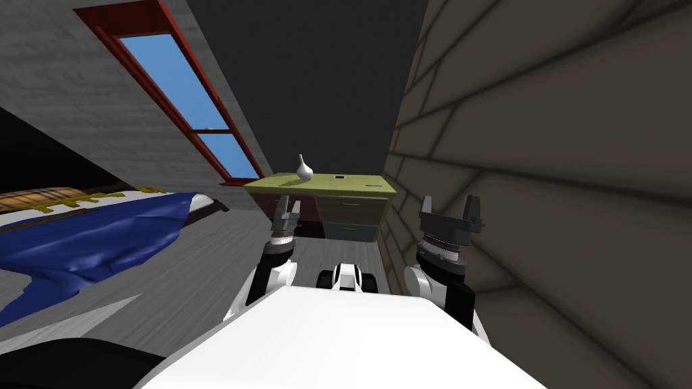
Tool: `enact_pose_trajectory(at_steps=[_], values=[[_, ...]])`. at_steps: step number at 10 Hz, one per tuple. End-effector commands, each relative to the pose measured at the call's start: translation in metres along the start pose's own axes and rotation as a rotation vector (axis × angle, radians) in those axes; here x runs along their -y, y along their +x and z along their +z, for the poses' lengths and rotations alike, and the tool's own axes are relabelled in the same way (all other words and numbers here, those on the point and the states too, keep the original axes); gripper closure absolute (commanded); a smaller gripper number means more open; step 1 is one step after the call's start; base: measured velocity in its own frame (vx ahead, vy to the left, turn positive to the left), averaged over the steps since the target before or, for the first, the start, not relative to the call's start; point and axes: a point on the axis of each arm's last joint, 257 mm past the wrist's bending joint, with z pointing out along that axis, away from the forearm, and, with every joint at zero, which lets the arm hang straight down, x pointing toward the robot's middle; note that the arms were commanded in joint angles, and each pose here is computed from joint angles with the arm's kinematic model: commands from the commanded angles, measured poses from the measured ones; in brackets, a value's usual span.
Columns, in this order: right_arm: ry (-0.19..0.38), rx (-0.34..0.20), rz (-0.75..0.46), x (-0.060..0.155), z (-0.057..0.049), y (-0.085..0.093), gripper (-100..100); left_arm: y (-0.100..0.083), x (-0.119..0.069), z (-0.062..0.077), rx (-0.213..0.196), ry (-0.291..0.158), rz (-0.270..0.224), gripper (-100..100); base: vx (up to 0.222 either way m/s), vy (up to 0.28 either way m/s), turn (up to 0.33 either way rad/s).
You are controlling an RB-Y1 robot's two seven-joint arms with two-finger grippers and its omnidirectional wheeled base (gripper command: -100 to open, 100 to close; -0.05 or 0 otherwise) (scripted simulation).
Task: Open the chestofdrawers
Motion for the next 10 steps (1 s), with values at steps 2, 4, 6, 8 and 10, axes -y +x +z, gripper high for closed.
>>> enact_pose_trajectory(at_steps=[2,4,6,8,10], values=[[0.000,0.000,0.000,0.000,0.000,0.000,0,0.010,-0.026,-0.008,-0.059,-0.046,0.028,-100,0.060,-0.034,-0.014],[0.000,0.000,0.000,0.000,0.000,0.000,0,0.012,-0.042,-0.013,-0.080,-0.073,0.041,-100,0.061,-0.040,-0.014],[0.000,0.000,0.000,0.000,0.000,0.000,0,0.015,-0.060,-0.019,-0.096,-0.104,0.053,-100,0.050,-0.041,-0.016],[0.000,0.000,0.000,0.000,0.000,0.000,0,0.016,-0.079,-0.025,-0.110,-0.138,0.065,-100,0.067,-0.035,-0.017],[0.000,0.000,0.000,0.000,0.000,0.000,0,0.017,-0.099,-0.033,-0.121,-0.175,0.075,-100,0.065,-0.044,-0.015]])
